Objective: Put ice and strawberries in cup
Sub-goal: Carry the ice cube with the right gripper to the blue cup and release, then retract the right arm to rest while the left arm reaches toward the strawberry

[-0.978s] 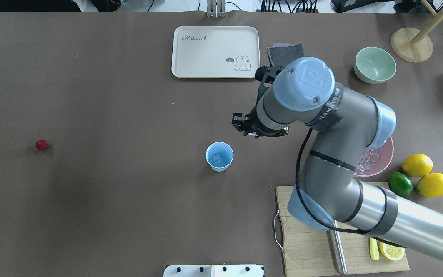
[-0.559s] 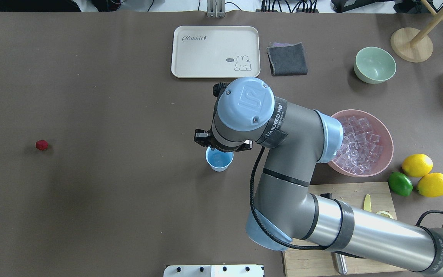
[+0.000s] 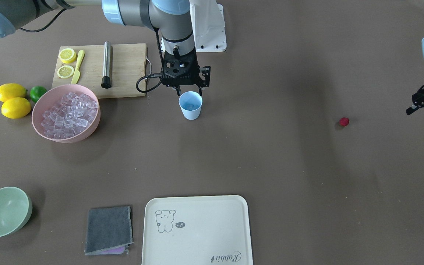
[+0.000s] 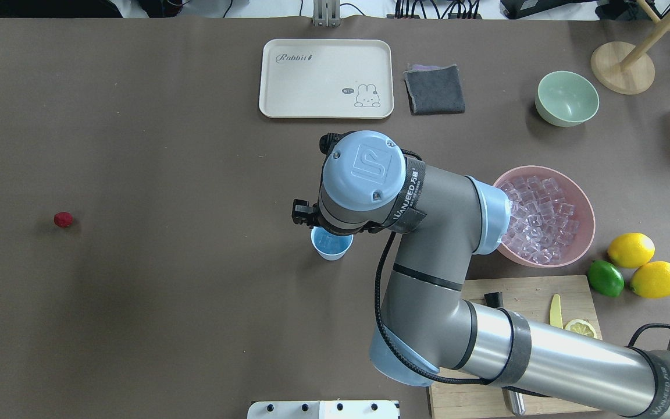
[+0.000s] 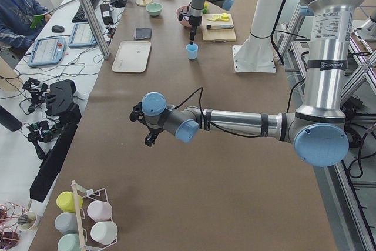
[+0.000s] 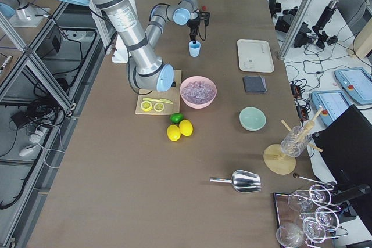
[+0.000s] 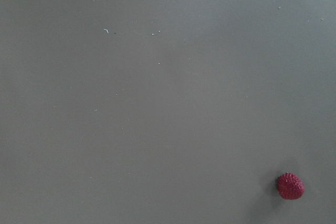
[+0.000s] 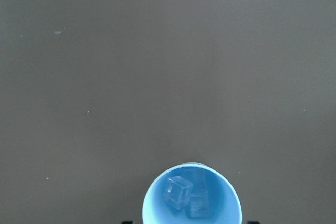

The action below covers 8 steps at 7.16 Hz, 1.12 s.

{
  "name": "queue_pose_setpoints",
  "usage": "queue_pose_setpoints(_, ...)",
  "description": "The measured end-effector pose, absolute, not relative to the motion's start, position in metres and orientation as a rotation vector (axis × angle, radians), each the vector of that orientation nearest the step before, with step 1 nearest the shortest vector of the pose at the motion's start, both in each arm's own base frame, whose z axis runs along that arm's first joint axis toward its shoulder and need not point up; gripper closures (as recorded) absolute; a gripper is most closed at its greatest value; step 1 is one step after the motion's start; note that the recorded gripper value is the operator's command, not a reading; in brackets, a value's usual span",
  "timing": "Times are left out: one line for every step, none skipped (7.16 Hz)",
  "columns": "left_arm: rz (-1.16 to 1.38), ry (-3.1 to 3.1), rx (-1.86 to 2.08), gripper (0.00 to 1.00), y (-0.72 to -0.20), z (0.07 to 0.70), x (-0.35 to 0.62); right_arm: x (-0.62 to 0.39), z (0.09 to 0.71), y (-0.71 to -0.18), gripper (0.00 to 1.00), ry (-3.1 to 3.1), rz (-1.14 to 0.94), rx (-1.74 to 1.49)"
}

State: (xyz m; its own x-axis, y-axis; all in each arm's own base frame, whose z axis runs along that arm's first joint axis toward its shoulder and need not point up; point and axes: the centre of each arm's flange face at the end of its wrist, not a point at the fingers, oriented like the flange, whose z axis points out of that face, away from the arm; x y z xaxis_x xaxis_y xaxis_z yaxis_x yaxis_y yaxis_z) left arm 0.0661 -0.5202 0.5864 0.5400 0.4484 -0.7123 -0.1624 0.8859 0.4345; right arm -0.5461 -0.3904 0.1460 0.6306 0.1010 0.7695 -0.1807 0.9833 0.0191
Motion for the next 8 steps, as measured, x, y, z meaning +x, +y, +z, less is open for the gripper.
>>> queue_pose_setpoints(0.371, 0.935, 0.337, 0.02, -0.52, 0.586, 0.066, -0.542, 0.152, -0.391, 0.0, -0.861, 0.162, 0.088)
queue_pose_setpoints(0.372, 0.936, 0.336, 0.02, -0.519, 0.586, 0.066, -0.531, 0.167, -0.395, 0.0, -0.819, 0.153, 0.071)
queue_pose_setpoints(0.376, 0.944, 0.34, 0.02, -0.516, 0.587, 0.065, -0.511, 0.189, -0.402, 0.0, -0.761, 0.116, 0.073)
queue_pose_setpoints(0.377, 0.972, 0.344, 0.02, -0.513, 0.583, 0.067, -0.48, 0.215, -0.415, 0.0, -0.718, 0.06, 0.102)
queue_pose_setpoints(0.363, 1.016, 0.341, 0.01, -0.518, 0.569, 0.073, -0.437, 0.25, -0.435, 0.0, -0.703, 0.006, 0.14)
queue_pose_setpoints(0.345, 1.04, 0.335, 0.01, -0.524, 0.554, 0.081, -0.389, 0.288, -0.456, 0.0, -0.722, -0.039, 0.159)
queue_pose_setpoints(0.342, 1.033, 0.333, 0.01, -0.527, 0.547, 0.091, -0.333, 0.329, -0.476, 0.0, -0.741, -0.088, 0.164)
queue_pose_setpoints(0.337, 1.007, 0.331, 0.01, -0.529, 0.543, 0.104, -0.274, 0.376, -0.49, 0.0, -0.729, -0.136, 0.161)
